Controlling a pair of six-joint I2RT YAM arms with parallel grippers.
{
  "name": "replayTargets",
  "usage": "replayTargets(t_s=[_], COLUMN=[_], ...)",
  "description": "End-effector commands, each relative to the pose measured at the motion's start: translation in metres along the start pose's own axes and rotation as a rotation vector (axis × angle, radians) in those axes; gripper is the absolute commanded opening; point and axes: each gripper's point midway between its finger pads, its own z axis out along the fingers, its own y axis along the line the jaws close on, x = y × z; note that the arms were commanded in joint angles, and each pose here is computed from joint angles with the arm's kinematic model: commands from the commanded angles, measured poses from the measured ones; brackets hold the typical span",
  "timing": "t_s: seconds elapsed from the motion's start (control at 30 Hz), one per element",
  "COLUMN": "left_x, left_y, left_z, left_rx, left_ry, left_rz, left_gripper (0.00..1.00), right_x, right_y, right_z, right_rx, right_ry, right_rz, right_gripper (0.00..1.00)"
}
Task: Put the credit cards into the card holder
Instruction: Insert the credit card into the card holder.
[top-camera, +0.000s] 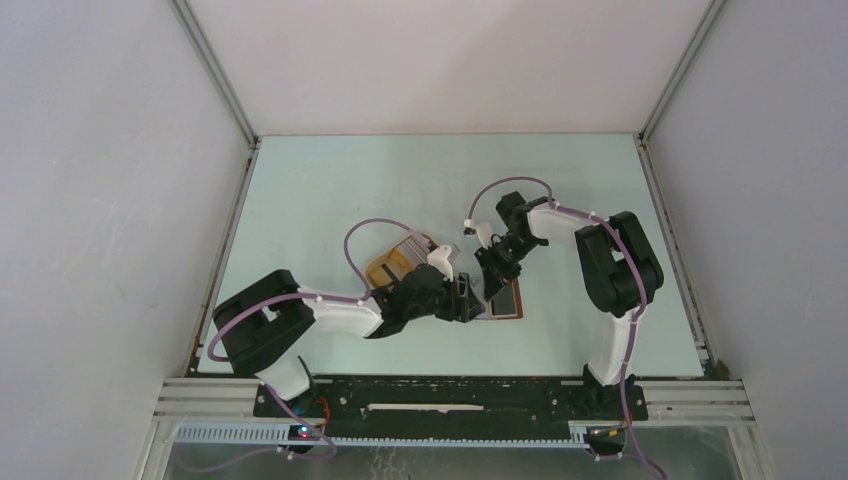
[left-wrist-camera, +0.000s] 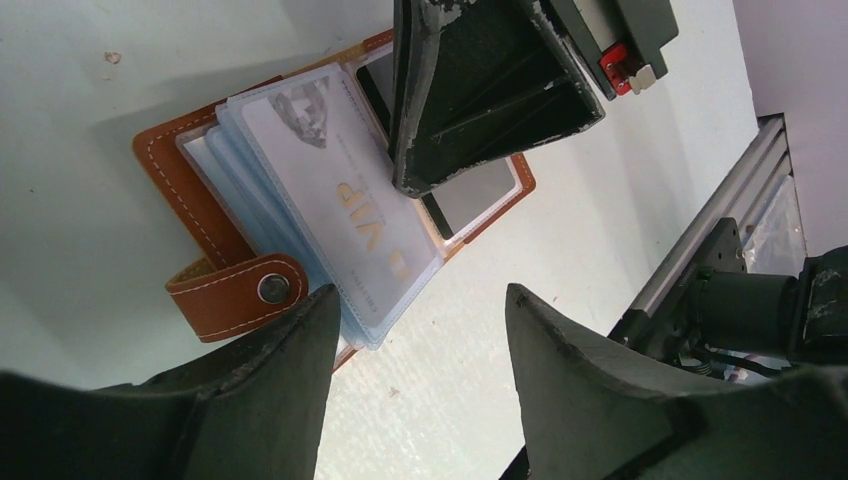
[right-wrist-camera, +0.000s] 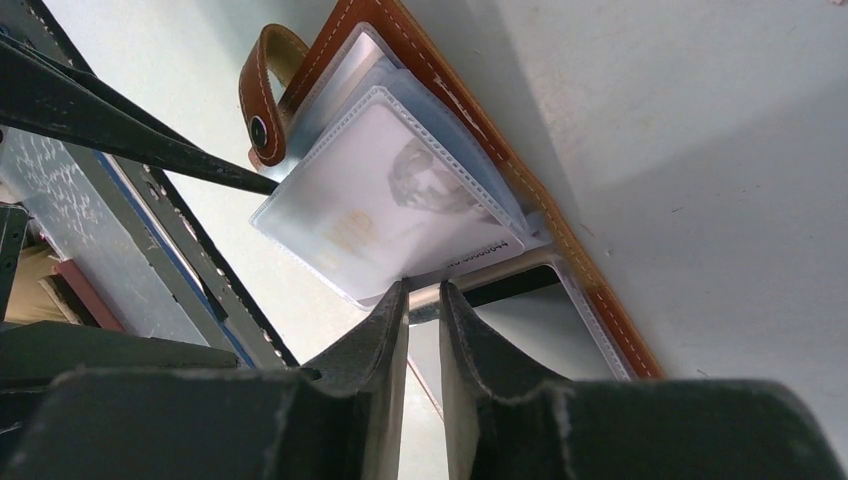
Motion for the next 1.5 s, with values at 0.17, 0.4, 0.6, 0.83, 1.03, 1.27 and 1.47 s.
replayTargets(t_s=[0.17,0.4,0.6,0.83,1.03,1.27,1.47], left_x=[-0.018,-0.02,-0.022,-0.026,-0.032,-0.039,-0.034], left_y=[-0.024,-0.027,-0.03,-0.028,-0.016,-0.001,0.004], left_z=[-0.004,-0.002,-0.001,0.001,0.006,0.008,0.014], left_rx=[0.089,0.099,0.113,0.104,0.083,0.044,0.037], left_ry=[-0.05,-0.052,-0.048,-0.054,-0.067,-0.092,-0.076], left_rz=[0.006,0.02,0.03,0.036,-0.006,-0.023,-0.029], left_gripper=[0.66,0.66,0.66,0.67,0.69,0.7,0.71], right_x=[-0.015,-0.022,-0.023,-0.025,-0.023,-0.017,-0.012], right_y=[0.012,0.023,0.024,0.024,0.016,0.002,-0.007], right_z=[-0.018,-0.032,-0.038,-0.041,-0.03,-0.014,-0.006], right_rx=[-0.016,-0.029,-0.034,-0.03,-0.042,-0.044,-0.026], right_ry=[-0.062,-0.104,-0.123,-0.135,-0.117,-0.079,-0.046], right_rz=[-0.063,-0.091,-0.087,-0.09,-0.027,0.05,0.087], right_gripper=[0.28,0.35,0.38,0.38,0.32,0.21,0.18])
